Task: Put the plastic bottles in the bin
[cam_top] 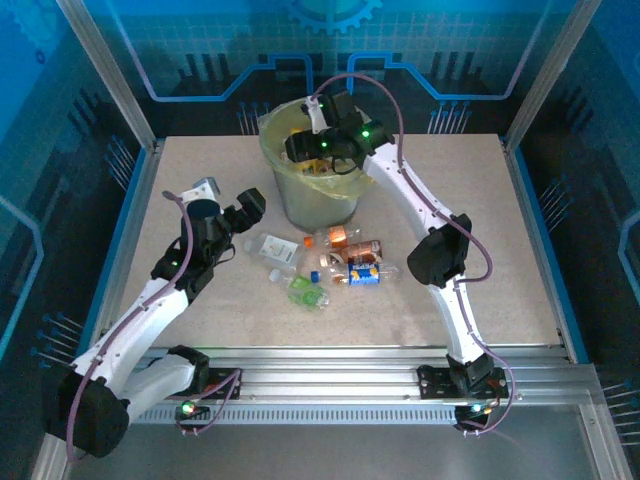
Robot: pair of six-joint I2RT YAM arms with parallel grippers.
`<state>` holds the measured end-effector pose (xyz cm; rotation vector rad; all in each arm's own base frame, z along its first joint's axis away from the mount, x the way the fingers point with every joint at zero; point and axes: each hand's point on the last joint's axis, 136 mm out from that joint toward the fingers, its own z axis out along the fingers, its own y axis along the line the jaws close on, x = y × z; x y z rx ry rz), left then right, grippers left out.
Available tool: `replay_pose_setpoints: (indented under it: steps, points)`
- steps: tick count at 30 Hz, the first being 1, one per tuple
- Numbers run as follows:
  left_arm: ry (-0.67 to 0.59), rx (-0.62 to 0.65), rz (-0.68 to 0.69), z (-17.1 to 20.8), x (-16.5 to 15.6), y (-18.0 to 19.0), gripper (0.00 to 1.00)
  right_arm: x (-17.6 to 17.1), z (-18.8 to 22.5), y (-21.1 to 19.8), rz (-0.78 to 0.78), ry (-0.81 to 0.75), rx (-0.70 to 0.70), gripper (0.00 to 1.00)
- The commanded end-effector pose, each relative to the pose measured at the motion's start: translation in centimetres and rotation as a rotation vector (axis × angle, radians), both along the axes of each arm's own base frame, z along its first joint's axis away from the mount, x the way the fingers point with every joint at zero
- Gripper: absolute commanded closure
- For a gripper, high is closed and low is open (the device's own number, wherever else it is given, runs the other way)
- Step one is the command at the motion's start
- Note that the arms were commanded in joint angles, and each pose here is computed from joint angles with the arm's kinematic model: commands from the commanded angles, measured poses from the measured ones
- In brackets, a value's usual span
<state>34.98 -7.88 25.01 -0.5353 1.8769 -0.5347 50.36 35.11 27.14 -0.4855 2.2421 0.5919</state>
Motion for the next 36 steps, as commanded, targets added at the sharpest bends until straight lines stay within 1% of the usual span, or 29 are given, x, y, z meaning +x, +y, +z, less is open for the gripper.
replay_pose_setpoints:
  steps: [1, 8, 15, 17, 18, 20, 22, 27, 31, 36]
  points:
    - [-0.014, -0.005, -0.005, 0.5, 0.2, 0.0, 0.01, -0.8, 0.8, 1.0, 0.025, 0.004, 0.033, 0.22]
    - [-0.009, -0.007, -0.009, 0.4, 0.3, -0.1, 0.01, -1.4, 3.6, -0.3, -0.001, -0.055, 0.02, 0.2]
    - [0.039, 0.001, -0.012, -0.7, 0.2, -0.2, 0.01, -2.9, 7.3, -2.0, -0.024, -0.112, 0.015, 0.18]
    - [0.065, 0.0, -0.009, -1.3, 0.1, -0.1, 0.01, -3.4, 8.2, -2.7, -0.036, -0.125, 0.01, 0.16]
    - [0.081, -0.001, -0.008, -1.6, 0.0, -0.1, 0.01, -3.8, 8.8, -3.1, -0.043, -0.133, 0.006, 0.08]
    - [0.117, -0.006, -0.001, -2.5, -0.2, -0.1, 0.01, -4.5, 9.5, -3.9, -0.052, -0.145, 0.001, 0.0]
    - [0.16, -0.018, 0.013, -3.6, -0.5, 0.1, 0.01, -5.2, 10.0, -4.9, -0.071, -0.154, -0.01, 0.0]
    - [0.26, -0.082, 0.056, -6.7, -1.3, 0.2, 0.01, -7.3, 9.8, -7.9, -0.143, -0.151, -0.056, 0.0]
    - [0.334, -0.14, 0.05, -9.0, -2.1, -0.4, 0.01, -9.2, 8.8, -10.5, -0.205, -0.144, -0.093, 0.0]
    - [0.457, -0.219, 0.022, -12.3, -4.4, -1.8, 0.01, -11.5, 6.2, -14.7, -0.329, -0.104, -0.154, 0.0]
